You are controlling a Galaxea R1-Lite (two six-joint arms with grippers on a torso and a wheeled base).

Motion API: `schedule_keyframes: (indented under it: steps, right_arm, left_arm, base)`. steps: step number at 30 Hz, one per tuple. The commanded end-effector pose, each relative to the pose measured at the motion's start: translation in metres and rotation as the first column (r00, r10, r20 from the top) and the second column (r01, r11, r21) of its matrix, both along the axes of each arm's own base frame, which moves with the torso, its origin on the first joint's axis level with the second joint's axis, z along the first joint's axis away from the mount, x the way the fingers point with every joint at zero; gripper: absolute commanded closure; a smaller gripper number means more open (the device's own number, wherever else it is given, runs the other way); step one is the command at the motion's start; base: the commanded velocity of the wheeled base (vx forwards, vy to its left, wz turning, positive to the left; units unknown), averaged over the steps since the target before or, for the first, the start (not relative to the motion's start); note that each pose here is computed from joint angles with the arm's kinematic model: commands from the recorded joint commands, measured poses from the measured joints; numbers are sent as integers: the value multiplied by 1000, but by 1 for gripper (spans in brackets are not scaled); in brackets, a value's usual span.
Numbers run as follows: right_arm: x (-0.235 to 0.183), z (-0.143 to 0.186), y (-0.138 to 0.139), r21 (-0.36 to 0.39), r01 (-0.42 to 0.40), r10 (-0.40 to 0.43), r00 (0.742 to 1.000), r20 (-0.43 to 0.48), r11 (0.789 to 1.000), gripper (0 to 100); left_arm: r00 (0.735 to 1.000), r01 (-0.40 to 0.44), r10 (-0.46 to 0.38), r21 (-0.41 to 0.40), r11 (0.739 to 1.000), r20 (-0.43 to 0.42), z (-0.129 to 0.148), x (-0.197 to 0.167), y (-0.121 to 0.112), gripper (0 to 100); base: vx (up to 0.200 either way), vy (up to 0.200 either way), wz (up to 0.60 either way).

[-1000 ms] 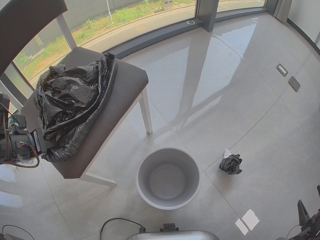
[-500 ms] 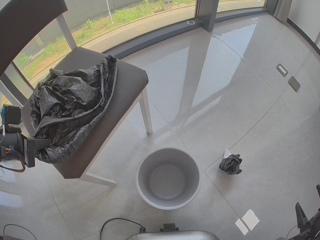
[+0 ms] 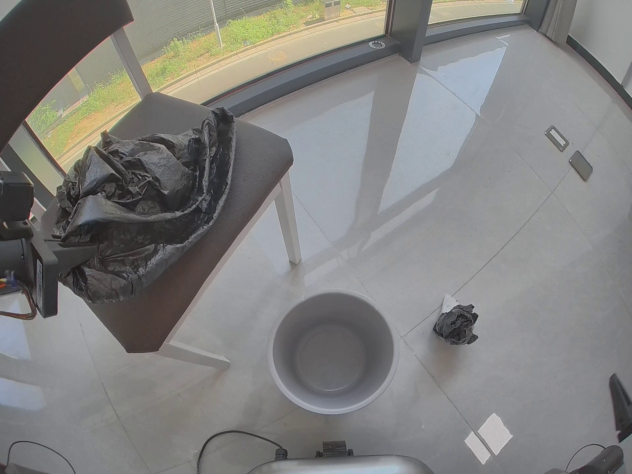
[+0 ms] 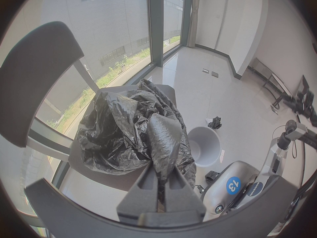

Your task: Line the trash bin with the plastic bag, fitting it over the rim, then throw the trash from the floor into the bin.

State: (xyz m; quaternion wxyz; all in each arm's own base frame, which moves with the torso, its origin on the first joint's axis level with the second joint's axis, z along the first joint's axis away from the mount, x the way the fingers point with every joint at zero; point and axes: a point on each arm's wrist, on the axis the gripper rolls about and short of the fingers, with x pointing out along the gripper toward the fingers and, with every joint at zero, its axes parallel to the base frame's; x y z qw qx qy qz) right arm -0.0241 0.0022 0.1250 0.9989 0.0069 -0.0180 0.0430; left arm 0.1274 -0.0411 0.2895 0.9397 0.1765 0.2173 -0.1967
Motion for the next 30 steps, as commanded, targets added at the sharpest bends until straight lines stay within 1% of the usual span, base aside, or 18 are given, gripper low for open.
schedule_keyframes:
  steps: [1, 2, 3, 4, 5, 9, 11, 12, 15, 17, 20, 21, 24, 25, 27, 28, 29, 30]
  right_arm:
    - [27, 53, 2, 88, -101, 115, 980, -163, 991, 0]
    - [27, 53, 2, 88, -101, 115, 980, -163, 991, 0]
    - [30, 48, 3, 106, -114, 135, 966, -221, 988, 0]
    - [30, 48, 3, 106, -114, 135, 966, -221, 988, 0]
    - [37, 44, 3, 133, -131, 166, 940, -298, 982, 0]
    - [56, 38, 7, 203, -239, 304, 864, -402, 950, 0]
    - [64, 37, 7, 222, -258, 332, 838, -432, 940, 0]
    - [64, 36, 7, 223, -260, 335, 836, -435, 939, 0]
    - [77, 34, 8, 234, -269, 352, 807, -475, 934, 0]
    - [84, 33, 8, 237, -286, 368, 795, -482, 928, 0]
    - [93, 35, 8, 237, -293, 374, 794, -479, 926, 0]
    - [102, 36, 9, 237, -299, 378, 799, -467, 924, 0]
    - [117, 37, 9, 238, -305, 384, 798, -464, 922, 0]
    - [119, 36, 9, 238, -306, 385, 796, -466, 922, 0]
    - [125, 35, 9, 246, -309, 392, 786, -478, 919, 0]
    - [129, 34, 10, 254, -323, 409, 771, -489, 912, 0]
    - [130, 34, 10, 256, -326, 413, 767, -490, 910, 0]
    - [133, 33, 10, 258, -340, 426, 756, -497, 904, 0]
  left_arm:
    - [991, 106, -107, 27, 994, 78, 17, -11, -19, 100]
    - [991, 106, -107, 27, 994, 78, 17, -11, -19, 100]
    - [987, 125, -126, 19, 992, 102, 25, -12, -25, 100]
    - [983, 144, -144, 10, 990, 112, 30, -12, -30, 100]
    - [980, 162, -161, -1, 987, 118, 33, -12, -33, 100]
    - [964, 233, -225, -41, 972, 141, 46, -15, -46, 100]
    - [955, 265, -255, -47, 963, 153, 51, -17, -50, 100]
    - [953, 270, -260, -46, 962, 155, 51, -18, -50, 100]
    - [942, 307, -296, -51, 950, 158, 52, -22, -54, 100]
    - [936, 330, -318, -63, 942, 152, 51, -25, -55, 100]
    - [926, 364, -350, -89, 927, 141, 50, -30, -60, 100]
    - [913, 403, -388, -130, 906, 123, 49, -36, -64, 100]
    - [892, 452, -443, -174, 875, 91, 44, -43, -70, 100]
    - [889, 459, -451, -177, 871, 85, 42, -43, -71, 100]
    - [875, 483, -478, -186, 855, 77, 41, -44, -72, 100]
    - [856, 516, -512, -199, 833, 76, 41, -46, -74, 100]
    - [852, 522, -518, -201, 829, 75, 41, -47, -74, 100]
    - [840, 540, -538, -211, 815, 72, 40, -48, -75, 100]
  base:
    - [0, 0, 0]
    - [0, 0, 0]
    - [0, 0, 0]
    - [0, 0, 0]
    - [0, 0, 0]
    - [0, 0, 0]
    - [0, 0, 0]
    - [0, 0, 0]
    - [0, 0, 0]
    - [0, 0, 0]
    - [0, 0, 0]
    - [0, 0, 0]
    - [0, 0, 0]
    - [0, 0, 0]
    - [0, 0, 0]
    - [0, 0, 0]
    - [0, 0, 0]
    - [0, 0, 0]
